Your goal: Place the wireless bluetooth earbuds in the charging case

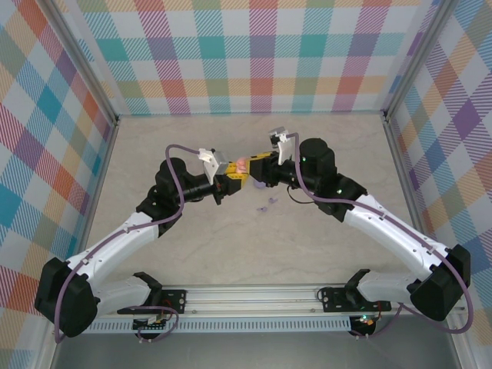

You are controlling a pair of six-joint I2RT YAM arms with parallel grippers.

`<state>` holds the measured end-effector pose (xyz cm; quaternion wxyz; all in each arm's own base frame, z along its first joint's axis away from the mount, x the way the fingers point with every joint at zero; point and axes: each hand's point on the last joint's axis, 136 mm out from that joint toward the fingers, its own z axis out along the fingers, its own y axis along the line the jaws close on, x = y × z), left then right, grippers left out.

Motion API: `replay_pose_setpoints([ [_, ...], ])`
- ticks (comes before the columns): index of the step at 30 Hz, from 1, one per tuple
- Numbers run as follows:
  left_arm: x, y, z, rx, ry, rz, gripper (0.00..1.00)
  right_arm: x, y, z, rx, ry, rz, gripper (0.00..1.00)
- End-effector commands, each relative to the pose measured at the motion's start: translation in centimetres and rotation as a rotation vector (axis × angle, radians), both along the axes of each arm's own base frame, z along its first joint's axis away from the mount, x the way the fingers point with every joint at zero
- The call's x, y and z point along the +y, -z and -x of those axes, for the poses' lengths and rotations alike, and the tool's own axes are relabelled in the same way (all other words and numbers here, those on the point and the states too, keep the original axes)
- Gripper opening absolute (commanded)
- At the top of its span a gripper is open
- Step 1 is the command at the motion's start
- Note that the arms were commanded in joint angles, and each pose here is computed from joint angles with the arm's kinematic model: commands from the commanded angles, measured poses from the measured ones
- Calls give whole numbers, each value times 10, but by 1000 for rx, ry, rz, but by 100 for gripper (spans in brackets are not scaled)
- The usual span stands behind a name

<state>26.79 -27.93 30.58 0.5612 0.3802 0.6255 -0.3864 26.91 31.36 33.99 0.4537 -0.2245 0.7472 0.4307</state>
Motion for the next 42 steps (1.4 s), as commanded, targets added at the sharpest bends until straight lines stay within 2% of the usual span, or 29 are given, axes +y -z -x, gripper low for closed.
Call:
replay_pose_setpoints([
  [1,-6,-29,8,-55,39,59,10,3,-12,1,-45,-4,-33,25],
  [24,-6,-29,6,-50,30,69,9,8,-3,-1,-30,-5,-18,25],
  [42,-8,-25,5,-34,36,71,10,7,-8,-9,-24,41,-61,23],
])
